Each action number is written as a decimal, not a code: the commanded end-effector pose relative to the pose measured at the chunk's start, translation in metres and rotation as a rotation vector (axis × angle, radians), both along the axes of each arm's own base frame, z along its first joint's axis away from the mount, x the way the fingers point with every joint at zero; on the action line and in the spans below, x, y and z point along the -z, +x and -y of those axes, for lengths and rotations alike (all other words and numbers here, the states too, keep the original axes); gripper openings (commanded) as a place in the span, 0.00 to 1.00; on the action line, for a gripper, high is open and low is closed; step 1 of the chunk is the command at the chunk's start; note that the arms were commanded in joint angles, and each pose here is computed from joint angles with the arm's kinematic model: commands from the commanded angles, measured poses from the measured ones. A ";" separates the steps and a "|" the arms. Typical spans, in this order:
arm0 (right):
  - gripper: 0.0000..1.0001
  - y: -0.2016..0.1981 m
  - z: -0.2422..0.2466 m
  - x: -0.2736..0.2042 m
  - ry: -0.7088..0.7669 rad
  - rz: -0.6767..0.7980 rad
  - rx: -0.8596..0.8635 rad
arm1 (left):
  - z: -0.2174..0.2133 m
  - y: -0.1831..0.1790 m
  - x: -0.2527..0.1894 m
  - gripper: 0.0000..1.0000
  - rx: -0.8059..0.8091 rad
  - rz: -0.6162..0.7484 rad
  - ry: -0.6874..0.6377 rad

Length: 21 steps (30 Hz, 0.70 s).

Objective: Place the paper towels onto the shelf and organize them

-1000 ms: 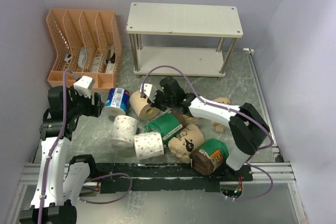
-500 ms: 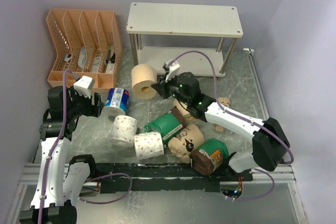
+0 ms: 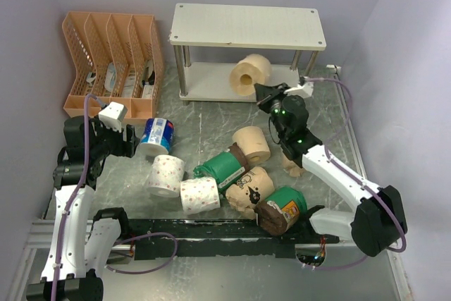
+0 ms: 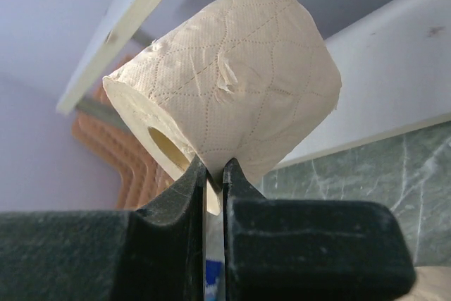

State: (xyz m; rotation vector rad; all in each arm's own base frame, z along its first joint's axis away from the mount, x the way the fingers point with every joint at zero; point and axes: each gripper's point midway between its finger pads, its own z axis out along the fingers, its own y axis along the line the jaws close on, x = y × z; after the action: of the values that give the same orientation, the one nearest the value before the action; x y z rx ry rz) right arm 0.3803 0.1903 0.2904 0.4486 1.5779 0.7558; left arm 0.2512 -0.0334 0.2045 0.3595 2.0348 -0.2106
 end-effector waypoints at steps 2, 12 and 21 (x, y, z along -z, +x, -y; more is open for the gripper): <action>0.00 0.021 0.061 -0.012 0.385 0.027 0.225 | 0.004 0.000 -0.003 0.78 0.023 0.017 0.001; 0.00 0.065 0.103 0.032 0.760 -0.051 0.290 | 0.004 0.001 -0.002 0.77 0.017 0.014 0.006; 0.00 0.114 0.134 0.028 0.756 -0.065 0.315 | 0.002 0.003 0.001 0.77 -0.001 0.002 0.014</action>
State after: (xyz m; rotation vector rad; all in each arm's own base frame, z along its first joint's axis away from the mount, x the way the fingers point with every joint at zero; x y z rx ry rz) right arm 0.4774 0.0708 0.2131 1.2925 1.3271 0.9758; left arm 0.2521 -0.0359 0.2014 0.3709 2.0470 -0.2091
